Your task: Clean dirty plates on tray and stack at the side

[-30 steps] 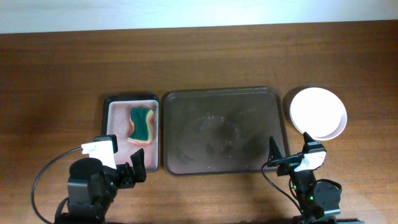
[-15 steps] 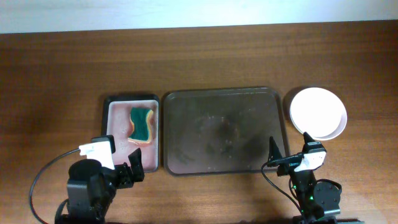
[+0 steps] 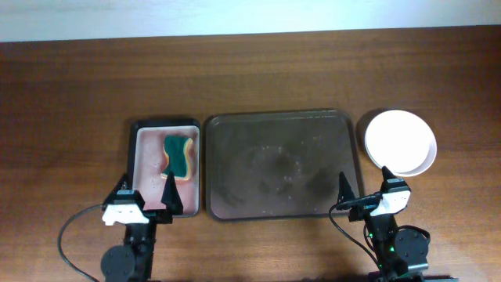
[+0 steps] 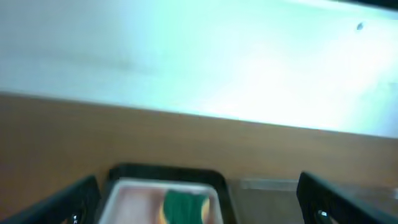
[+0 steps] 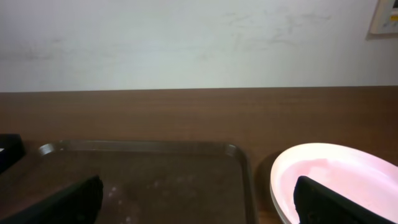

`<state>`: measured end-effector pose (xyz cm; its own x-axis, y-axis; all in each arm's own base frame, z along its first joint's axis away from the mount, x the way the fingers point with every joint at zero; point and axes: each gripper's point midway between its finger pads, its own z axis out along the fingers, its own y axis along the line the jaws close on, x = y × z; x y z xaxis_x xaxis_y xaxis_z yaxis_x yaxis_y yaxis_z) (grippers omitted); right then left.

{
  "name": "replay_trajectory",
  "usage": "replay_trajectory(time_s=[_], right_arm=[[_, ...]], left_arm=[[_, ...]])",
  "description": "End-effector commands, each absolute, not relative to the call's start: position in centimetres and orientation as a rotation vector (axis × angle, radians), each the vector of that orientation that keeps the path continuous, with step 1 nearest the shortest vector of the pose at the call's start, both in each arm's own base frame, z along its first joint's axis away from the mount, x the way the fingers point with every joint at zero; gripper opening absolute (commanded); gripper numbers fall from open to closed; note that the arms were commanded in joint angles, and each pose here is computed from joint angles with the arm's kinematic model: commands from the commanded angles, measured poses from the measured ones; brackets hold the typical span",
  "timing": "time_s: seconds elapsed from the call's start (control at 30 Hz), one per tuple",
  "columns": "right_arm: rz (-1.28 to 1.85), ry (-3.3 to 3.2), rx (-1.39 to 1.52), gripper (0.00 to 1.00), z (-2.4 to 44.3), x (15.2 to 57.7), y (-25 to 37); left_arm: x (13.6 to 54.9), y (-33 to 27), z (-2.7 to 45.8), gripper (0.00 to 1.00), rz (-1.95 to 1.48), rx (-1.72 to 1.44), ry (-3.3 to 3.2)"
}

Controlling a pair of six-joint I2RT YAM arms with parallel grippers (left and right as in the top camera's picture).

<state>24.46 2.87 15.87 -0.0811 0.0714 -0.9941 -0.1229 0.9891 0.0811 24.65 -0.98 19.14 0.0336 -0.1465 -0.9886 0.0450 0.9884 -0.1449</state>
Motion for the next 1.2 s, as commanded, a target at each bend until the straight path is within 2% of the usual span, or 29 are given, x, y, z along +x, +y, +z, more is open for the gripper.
replay_trajectory(time_s=[0.0,0.1,1.17], right_arm=[[0.153,1.646,-0.032,0.99,15.7,24.5,2.7],[0.153,1.646,-0.032,0.99,15.7,24.5,2.7],[0.153,1.646,-0.032,0.99,15.7,24.5,2.7]], left_arm=[[24.6,-1.4,18.5,1.00,-0.055,0.048,1.534],[24.6,-1.3,15.7,0.99,-0.054,0.046,1.646],[24.6,-1.4,15.7,0.99,-0.056,0.046,1.647]])
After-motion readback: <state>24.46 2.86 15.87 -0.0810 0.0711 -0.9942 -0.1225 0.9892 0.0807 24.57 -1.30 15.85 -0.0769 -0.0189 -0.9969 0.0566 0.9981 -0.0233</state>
